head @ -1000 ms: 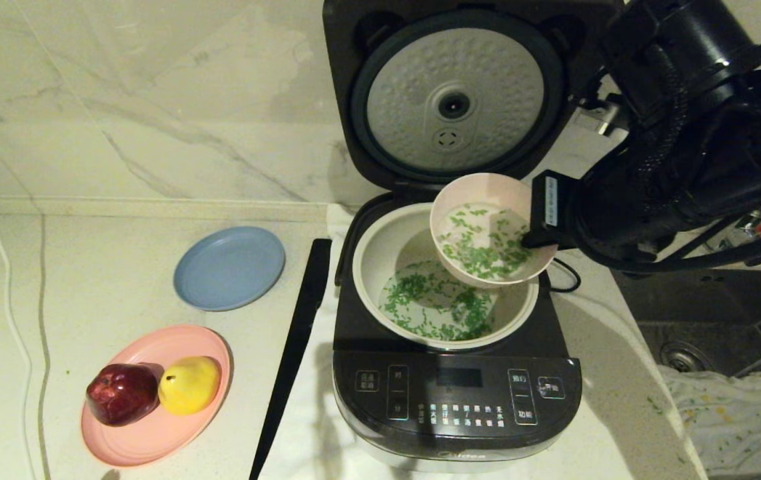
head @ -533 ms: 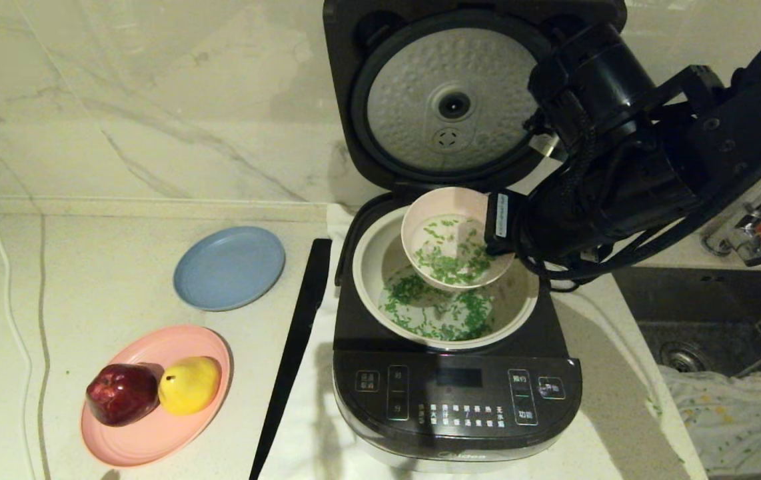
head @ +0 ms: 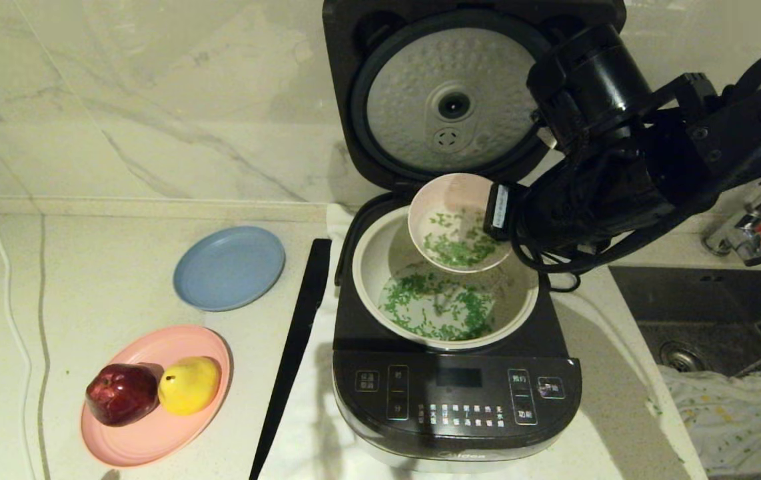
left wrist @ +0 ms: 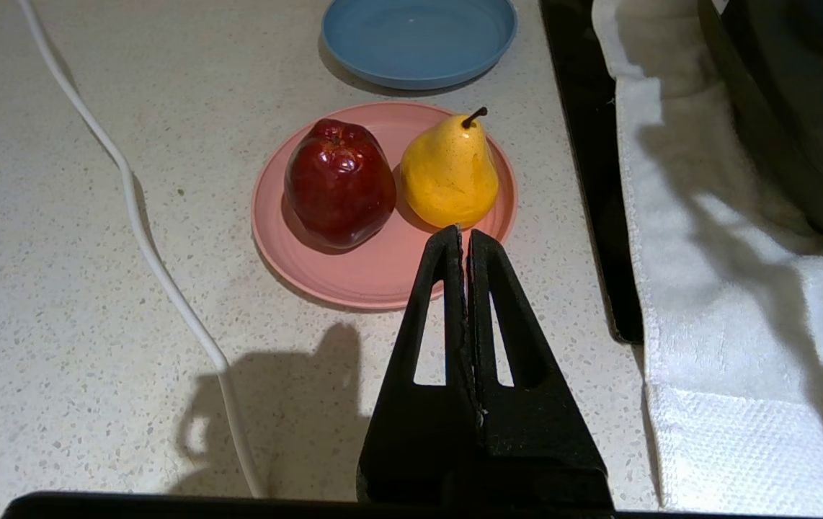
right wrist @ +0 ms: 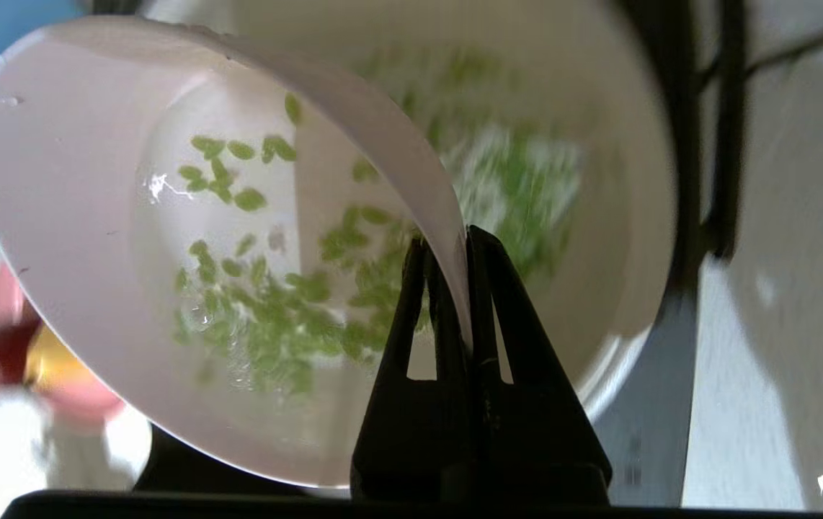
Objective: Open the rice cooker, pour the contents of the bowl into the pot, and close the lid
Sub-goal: Pour the water from the bowl into the rice cooker
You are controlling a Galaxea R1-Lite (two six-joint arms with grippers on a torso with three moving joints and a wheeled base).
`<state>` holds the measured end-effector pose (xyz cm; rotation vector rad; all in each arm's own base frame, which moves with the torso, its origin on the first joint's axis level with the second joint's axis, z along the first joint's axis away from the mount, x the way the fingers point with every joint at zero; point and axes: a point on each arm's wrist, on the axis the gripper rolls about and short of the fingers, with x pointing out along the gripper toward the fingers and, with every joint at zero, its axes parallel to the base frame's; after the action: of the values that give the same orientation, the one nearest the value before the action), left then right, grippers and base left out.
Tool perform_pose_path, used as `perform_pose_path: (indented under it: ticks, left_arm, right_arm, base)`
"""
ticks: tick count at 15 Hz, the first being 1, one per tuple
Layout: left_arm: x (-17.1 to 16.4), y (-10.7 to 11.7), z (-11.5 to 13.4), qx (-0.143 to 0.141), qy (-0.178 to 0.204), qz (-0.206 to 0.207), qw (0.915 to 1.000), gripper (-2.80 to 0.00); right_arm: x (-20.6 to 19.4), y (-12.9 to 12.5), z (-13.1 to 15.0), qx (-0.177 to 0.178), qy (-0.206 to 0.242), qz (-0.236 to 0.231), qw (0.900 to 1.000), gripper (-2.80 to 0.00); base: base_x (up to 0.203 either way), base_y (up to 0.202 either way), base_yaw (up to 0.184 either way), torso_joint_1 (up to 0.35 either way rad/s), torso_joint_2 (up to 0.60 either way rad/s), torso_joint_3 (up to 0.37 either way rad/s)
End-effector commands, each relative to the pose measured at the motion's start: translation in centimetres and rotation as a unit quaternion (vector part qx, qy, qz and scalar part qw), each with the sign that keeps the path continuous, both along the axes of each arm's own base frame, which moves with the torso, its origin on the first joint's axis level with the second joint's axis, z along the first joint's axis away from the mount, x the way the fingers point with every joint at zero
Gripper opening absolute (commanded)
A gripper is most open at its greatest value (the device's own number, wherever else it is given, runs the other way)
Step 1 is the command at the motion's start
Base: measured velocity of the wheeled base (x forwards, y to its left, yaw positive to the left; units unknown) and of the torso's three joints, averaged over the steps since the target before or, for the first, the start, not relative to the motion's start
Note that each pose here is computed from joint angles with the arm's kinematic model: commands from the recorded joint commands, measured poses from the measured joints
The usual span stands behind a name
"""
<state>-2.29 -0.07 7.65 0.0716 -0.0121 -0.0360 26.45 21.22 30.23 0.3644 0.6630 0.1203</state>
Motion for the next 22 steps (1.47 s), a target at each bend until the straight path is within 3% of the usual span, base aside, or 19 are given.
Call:
perform_pose_path:
  ticks: [1,3,5,10,18,20,22]
  left_arm:
    - [0.0,0.0,-0.1,0.0,0.002,0.0,1.0,-2.8]
    - [0.0,0.0,-0.1,0.0,0.002,0.0,1.0,-2.8]
    - [0.0,0.0,-0.1,0.0,0.002,0.0,1.0,-2.8]
    - [0.0,0.0,-0.1,0.0,0.002,0.0,1.0,-2.8]
    - [0.0,0.0,-0.1,0.0,0.002,0.0,1.0,-2.8]
    - [0.0,0.0,-0.1,0.0,0.002,0.0,1.0,-2.8]
    - [0.0,0.0,-0.1,0.0,0.002,0.0,1.0,-2.8]
  right_arm:
    - [0.1,0.2,-1.1,-0.005,-0.043,-0.018,0.999,-2.8]
    - [0.4,0.4,-2.7,-0.02,-0.097,-0.026,0.995,-2.8]
    - [0.9,0.6,-3.7,-0.029,-0.182,-0.045,0.982,-2.8]
    - [1.5,0.8,-5.6,-0.076,-0.344,-0.077,0.933,-2.8]
    - [1.0,1.5,-8.4,-0.149,-0.491,-0.104,0.852,-2.8]
    - [0.4,2.3,-9.2,-0.167,-0.491,-0.087,0.85,-2.8]
    - [-0.4,2.8,-8.8,-0.158,-0.495,-0.081,0.85,-2.8]
  base:
    - [0.0,0.0,0.0,0.0,0.0,0.0]
    - [0.0,0.0,0.0,0.0,0.0,0.0]
    - [0.0,0.0,0.0,0.0,0.0,0.0]
    - [0.0,0.0,0.0,0.0,0.0,0.0]
    - [0.0,0.0,0.0,0.0,0.0,0.0]
    - [0.0,0.0,0.0,0.0,0.0,0.0]
    - [0.0,0.0,0.0,0.0,0.0,0.0]
